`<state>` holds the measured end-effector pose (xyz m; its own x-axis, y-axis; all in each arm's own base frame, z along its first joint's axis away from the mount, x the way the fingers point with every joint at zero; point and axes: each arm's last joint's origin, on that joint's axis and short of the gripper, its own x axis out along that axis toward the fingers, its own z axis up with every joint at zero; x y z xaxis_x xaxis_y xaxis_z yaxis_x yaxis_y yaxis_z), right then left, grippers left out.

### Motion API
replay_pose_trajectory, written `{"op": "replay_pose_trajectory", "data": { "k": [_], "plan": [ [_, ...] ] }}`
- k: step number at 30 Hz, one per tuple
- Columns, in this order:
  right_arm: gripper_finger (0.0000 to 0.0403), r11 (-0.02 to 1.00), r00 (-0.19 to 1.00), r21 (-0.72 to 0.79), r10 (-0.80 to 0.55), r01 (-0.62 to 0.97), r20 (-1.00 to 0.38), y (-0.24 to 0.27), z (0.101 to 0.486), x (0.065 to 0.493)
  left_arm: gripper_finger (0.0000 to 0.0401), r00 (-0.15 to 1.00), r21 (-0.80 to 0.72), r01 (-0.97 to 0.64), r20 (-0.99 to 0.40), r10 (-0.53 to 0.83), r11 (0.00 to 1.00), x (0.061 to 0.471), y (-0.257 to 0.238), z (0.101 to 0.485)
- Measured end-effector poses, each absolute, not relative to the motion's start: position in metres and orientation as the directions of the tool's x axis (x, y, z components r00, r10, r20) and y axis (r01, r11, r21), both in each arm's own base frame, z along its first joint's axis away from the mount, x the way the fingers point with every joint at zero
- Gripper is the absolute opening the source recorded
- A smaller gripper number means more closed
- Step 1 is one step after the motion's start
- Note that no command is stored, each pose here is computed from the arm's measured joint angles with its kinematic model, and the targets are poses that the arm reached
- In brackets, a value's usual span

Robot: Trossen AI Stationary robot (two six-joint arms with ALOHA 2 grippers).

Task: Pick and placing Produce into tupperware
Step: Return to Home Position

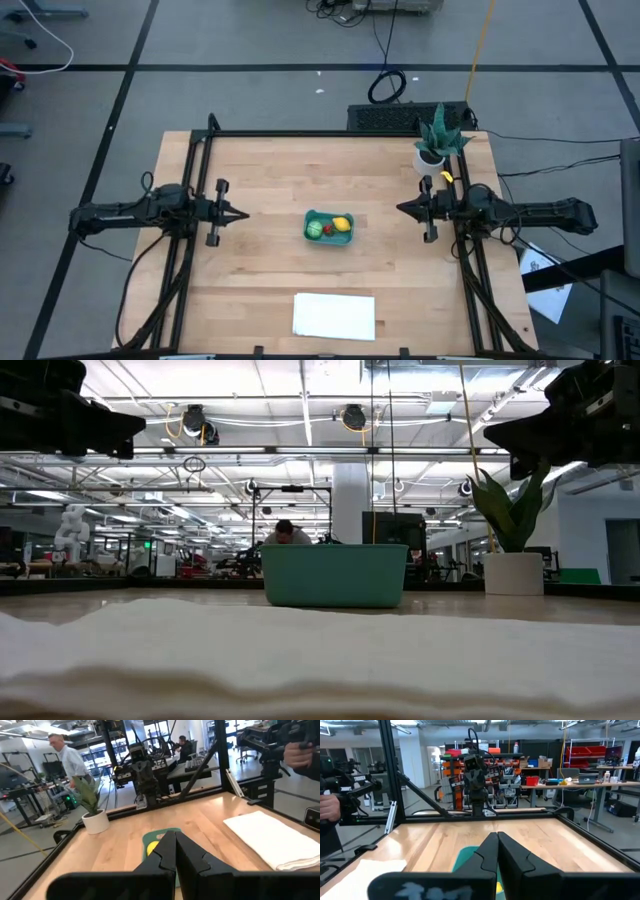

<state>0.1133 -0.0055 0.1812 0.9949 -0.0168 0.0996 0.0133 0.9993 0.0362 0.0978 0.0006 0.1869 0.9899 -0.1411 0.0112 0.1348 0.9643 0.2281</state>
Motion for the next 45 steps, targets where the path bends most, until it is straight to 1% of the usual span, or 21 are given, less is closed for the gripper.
{"op": "replay_pose_trajectory", "data": {
  "k": [8,15,20,35,39,42,45],
  "plan": [
    [0.0,0.999,0.997,0.037,-0.017,0.014,0.08,-0.005,0.179,0.114,0.0001,0.99,0.215,0.135,0.016,-0.142,0.967,0.1,0.001,0.175],
    [0.0,0.999,0.997,0.038,-0.017,0.014,0.071,-0.005,0.178,0.114,0.0,0.99,0.194,0.144,-0.023,-0.142,0.97,0.101,0.001,0.171],
    [0.0,0.999,0.998,0.038,-0.017,0.015,0.061,-0.005,0.177,0.114,0.0,0.985,0.194,0.171,-0.027,-0.169,0.966,0.1,0.0,0.171],
    [0.0,0.999,0.999,0.039,-0.017,0.016,0.048,-0.006,0.176,0.114,0.0001,0.984,0.189,0.176,-0.054,-0.169,0.966,0.1,0.0,0.168],
    [0.0,0.999,0.999,0.034,-0.017,0.016,0.045,-0.006,0.176,0.115,0.0004,0.984,0.164,0.176,-0.064,-0.168,0.971,0.1,0.0,0.167],
    [0.0,0.999,0.999,0.034,-0.017,0.016,0.046,-0.006,0.176,0.115,0.0012,0.988,0.139,0.146,-0.065,-0.138,0.979,0.1,0.001,0.167],
    [0.0,0.999,0.999,0.037,-0.017,0.016,0.05,-0.006,0.176,0.115,0.0019,0.994,0.147,0.092,-0.066,-0.083,0.985,0.101,0.002,0.167]
  ]
}}
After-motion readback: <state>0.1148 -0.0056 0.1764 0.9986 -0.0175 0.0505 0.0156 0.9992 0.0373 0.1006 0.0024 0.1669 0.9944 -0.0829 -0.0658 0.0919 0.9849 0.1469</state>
